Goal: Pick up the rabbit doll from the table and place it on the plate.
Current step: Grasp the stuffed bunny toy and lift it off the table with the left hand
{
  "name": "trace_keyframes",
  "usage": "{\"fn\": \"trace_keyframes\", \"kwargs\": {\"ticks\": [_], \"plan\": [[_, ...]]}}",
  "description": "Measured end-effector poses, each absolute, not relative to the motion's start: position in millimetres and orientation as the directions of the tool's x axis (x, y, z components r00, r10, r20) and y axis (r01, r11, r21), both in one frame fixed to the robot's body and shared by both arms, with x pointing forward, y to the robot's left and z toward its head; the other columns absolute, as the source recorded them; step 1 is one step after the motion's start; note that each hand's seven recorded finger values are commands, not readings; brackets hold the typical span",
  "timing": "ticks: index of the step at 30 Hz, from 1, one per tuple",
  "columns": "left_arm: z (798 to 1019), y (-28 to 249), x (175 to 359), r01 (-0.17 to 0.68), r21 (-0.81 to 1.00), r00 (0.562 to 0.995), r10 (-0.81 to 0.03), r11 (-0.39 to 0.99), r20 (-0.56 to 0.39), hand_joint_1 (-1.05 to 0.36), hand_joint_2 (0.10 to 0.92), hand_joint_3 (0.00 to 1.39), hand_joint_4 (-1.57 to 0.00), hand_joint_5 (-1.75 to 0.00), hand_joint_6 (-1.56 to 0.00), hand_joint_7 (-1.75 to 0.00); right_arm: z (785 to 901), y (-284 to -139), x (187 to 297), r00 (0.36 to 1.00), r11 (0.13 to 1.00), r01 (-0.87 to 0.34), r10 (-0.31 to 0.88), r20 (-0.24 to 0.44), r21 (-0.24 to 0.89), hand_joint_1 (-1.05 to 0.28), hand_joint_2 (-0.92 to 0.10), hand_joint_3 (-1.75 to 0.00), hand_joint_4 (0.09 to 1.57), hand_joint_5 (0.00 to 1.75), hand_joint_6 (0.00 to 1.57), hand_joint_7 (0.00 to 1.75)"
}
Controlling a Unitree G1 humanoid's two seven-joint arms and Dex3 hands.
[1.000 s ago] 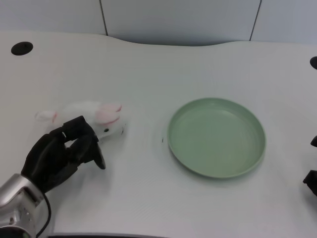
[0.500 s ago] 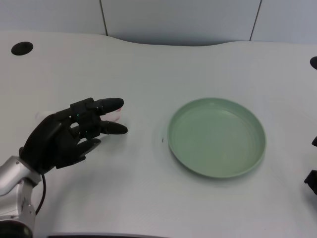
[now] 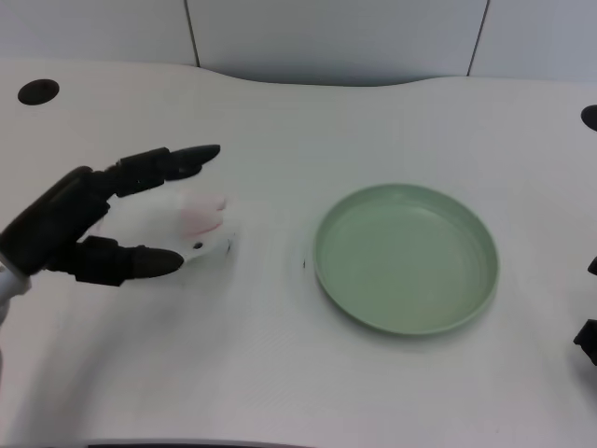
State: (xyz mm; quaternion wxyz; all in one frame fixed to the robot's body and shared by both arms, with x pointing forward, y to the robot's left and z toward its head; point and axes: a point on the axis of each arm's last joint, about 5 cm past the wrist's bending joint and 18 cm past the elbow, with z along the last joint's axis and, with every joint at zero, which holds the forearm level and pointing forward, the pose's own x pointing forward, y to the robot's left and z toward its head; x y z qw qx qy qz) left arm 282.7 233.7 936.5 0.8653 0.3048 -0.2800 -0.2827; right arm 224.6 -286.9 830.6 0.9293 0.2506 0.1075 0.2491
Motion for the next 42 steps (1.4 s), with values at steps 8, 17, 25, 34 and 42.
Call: {"fn": "trace_keyframes", "kwargs": {"ticks": [8,17,25,34,42], "plan": [[954,231,293.1,0.13,0.843,0.695,-0.654,0.523,0.299,-0.84,0.921,0.23,-0.12,-0.13,-0.21,0.0,830.5,-286.8,224.6,0.852,0.749,-0.406,0.517,-0.077,0.524,-0.45,-0.92,-0.24,1.26,1.75,0.89,1.75],[947,219,302.7,0.097,0.899,0.737,-0.638,0.428,0.225,-0.89,0.921,0.21,-0.13,-0.06,-0.17,0.0,830.2,-286.7,224.4,0.851,0.744,-0.406,0.519,-0.076,0.53,-0.43,-0.92,-0.24,1.23,1.75,0.86,1.75],[941,208,313.2,0.09,0.935,0.788,-0.598,0.344,0.145,-0.95,0.921,0.23,-0.14,-0.05,-0.15,0.0,829.8,-286.8,224.1,0.851,0.741,-0.407,0.521,-0.073,0.534,-0.46,-0.92,-0.25,1.25,1.75,0.9,1.75],[923,181,325.1,0.176,0.956,0.885,-0.463,0.236,-0.049,-0.98,0.921,0.23,-0.15,-0.03,-0.16,0.0,830.2,-286.7,224.4,0.853,0.743,-0.407,0.517,-0.07,0.532,-0.45,-0.92,-0.23,1.23,1.75,0.85,1.75],[915,171,326.9,0.224,0.956,0.914,-0.382,0.19,-0.138,-1.01,0.921,0.25,-0.16,-0.03,-0.15,0.0,830.2,-286.6,224.5,0.852,0.741,-0.406,0.519,-0.071,0.534,-0.43,-0.92,-0.26,1.26,1.75,0.91,1.75]]}}
